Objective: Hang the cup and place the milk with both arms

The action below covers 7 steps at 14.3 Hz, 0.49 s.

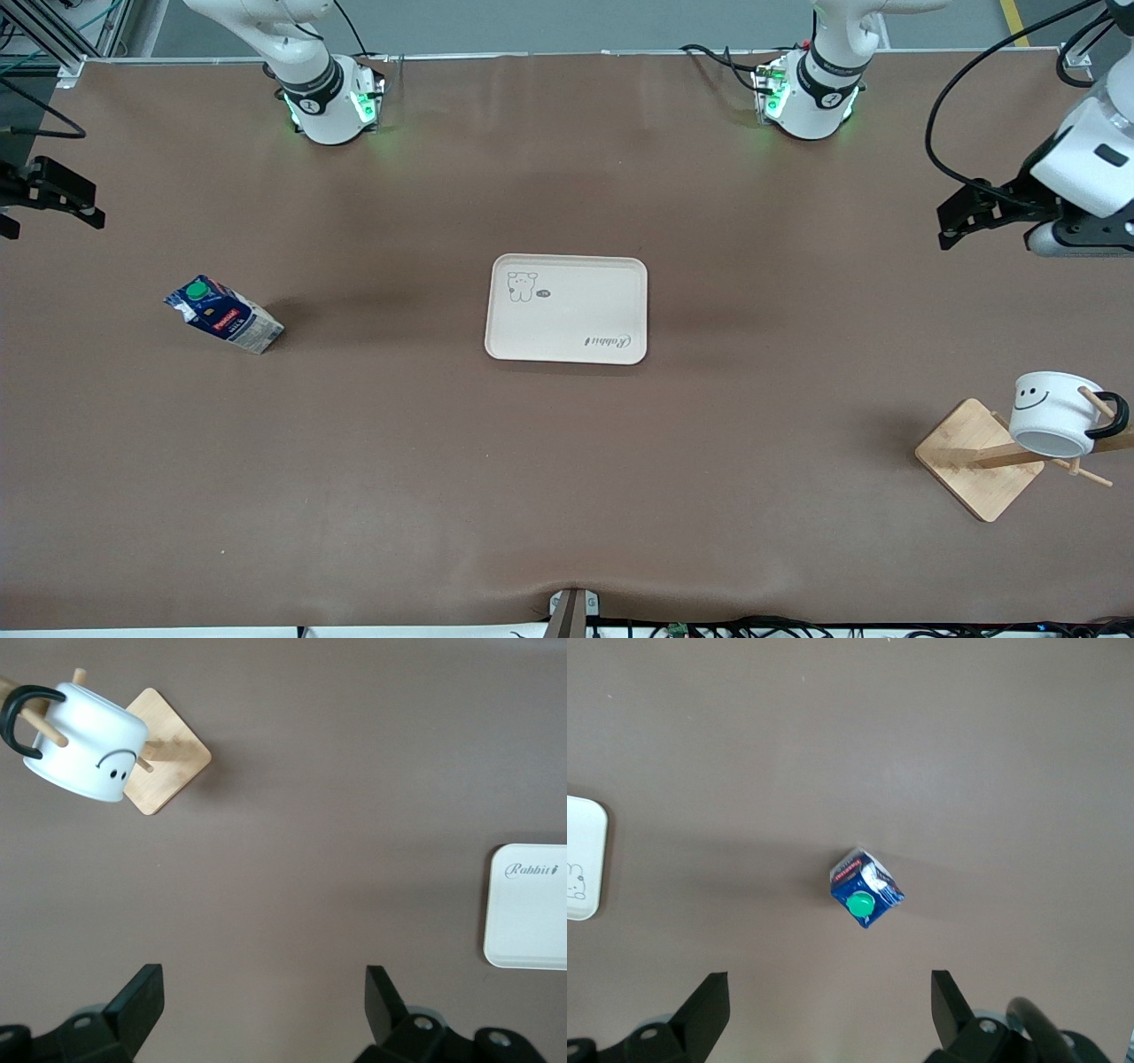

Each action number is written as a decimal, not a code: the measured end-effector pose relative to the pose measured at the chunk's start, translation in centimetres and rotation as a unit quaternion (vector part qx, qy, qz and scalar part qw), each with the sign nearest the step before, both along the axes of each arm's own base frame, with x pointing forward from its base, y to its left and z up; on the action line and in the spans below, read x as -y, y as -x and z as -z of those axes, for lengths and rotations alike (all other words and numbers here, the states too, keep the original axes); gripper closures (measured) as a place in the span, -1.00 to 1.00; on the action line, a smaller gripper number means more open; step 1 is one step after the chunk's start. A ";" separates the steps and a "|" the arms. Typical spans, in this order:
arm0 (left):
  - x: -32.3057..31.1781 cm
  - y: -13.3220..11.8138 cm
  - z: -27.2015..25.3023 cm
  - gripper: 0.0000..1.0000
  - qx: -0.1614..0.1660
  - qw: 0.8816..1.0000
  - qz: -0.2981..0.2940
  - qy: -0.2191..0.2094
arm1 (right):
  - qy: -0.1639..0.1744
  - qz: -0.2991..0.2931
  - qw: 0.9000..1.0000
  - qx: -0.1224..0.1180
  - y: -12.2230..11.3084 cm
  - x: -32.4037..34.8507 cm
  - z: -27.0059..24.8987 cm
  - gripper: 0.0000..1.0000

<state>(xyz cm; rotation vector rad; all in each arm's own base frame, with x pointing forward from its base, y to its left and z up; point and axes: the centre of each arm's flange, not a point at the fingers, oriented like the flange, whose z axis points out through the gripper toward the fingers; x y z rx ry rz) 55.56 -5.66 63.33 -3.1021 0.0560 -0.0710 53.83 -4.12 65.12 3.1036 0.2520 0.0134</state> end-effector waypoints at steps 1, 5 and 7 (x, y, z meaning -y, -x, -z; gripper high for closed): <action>-0.2 0.0 0.0 -1.00 0.000 1.000 -0.001 0.000 | 0.001 0.000 1.000 0.007 0.0 0.0 -0.7 -1.00; -0.2 0.0 0.0 -1.00 0.000 1.000 -0.001 0.001 | 0.000 0.006 1.000 0.001 0.4 0.6 -1.2 -1.00; -0.1 0.0 0.0 -1.00 0.000 1.000 -0.001 0.001 | -0.001 0.013 1.000 -0.010 0.7 1.2 -1.0 -1.00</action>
